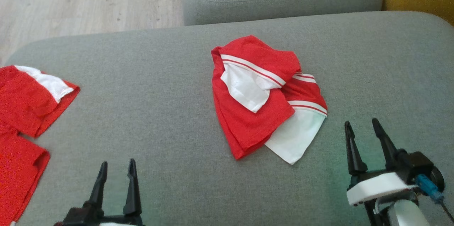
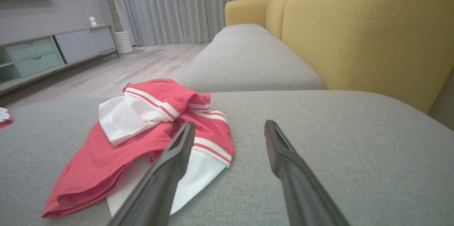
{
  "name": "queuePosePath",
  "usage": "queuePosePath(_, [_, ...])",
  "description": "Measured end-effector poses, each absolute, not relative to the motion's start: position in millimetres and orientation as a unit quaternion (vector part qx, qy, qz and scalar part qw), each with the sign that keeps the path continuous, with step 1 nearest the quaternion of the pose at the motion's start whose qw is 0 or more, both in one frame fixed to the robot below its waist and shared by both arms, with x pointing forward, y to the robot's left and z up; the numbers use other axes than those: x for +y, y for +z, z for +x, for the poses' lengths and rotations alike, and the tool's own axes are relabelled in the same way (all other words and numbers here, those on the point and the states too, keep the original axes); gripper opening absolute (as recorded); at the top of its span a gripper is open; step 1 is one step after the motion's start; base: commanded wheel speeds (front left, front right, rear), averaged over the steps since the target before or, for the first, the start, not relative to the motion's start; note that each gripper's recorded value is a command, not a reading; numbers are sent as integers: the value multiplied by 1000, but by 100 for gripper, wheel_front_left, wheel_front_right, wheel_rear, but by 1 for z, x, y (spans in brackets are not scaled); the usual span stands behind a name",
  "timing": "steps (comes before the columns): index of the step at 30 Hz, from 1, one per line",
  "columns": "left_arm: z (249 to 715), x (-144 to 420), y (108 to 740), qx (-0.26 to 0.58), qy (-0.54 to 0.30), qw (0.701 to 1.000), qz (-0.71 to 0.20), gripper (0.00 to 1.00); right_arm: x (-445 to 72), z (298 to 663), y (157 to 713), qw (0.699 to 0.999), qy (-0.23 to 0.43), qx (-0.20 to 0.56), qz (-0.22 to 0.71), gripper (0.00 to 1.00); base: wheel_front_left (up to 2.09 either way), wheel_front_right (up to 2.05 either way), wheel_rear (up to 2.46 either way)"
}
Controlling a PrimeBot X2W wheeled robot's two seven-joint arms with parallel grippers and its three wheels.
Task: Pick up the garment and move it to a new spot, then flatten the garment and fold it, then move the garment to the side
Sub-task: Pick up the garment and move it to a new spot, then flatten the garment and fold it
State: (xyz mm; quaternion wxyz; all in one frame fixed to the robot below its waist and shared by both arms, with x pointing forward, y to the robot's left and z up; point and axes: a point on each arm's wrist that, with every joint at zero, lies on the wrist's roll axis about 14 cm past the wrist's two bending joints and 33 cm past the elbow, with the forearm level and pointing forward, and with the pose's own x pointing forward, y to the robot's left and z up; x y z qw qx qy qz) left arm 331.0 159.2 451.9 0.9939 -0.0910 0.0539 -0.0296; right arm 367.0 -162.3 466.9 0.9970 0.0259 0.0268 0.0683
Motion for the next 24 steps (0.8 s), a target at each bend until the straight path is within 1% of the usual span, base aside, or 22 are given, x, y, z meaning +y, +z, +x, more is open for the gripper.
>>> queuePosePath(6, [326,174,458,39,-13,995,-86,100,-159,361,459,996,69,39,30,100,0,0,0])
queuePosePath(24, [327,180,456,40,-11,996,-84,100,-156,359,451,996,71,53,33,100,0,0,0])
